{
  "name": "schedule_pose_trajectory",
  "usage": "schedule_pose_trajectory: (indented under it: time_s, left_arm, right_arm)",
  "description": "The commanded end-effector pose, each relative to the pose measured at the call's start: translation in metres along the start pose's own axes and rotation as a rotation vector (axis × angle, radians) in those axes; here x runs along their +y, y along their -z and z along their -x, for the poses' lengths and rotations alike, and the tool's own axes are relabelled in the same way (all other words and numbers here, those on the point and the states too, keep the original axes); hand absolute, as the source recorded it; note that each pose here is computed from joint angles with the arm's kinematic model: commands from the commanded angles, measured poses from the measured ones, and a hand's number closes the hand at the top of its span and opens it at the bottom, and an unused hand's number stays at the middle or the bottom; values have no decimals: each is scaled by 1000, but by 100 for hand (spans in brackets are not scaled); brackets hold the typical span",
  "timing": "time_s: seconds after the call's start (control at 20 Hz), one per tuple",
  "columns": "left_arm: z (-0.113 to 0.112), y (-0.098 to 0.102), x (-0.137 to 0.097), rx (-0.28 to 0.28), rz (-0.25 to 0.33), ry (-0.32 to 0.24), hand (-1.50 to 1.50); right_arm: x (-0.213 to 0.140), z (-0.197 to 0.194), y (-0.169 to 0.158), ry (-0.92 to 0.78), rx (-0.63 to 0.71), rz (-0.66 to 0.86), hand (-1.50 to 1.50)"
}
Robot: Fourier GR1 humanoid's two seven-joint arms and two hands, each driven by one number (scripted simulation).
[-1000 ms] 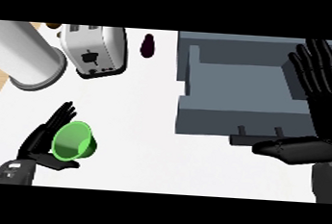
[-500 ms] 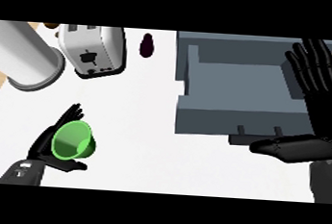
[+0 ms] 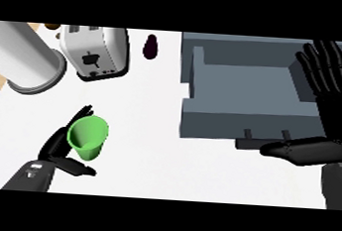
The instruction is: Pick up the cup, place it into the drawer and close the drawer
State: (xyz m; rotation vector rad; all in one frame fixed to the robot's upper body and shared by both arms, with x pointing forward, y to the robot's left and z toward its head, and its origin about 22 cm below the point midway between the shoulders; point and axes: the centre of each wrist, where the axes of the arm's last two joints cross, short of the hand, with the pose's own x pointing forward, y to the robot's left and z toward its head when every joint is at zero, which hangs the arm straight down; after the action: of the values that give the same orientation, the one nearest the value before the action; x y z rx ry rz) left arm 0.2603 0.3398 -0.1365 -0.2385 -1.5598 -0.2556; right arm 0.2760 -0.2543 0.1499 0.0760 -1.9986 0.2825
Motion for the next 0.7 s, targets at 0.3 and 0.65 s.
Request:
schedule_pose_trajectory:
  time_s: [0.3, 0.65]
  left_arm:
    - [-3, 13, -14, -283, 99, -122, 150]
    - [3, 35, -51, -350, -289, 113, 150]
  right_arm:
    - [0, -6, -6, -30, 14, 1, -150]
    - [-14, -4, -4, -9, -11, 15, -150]
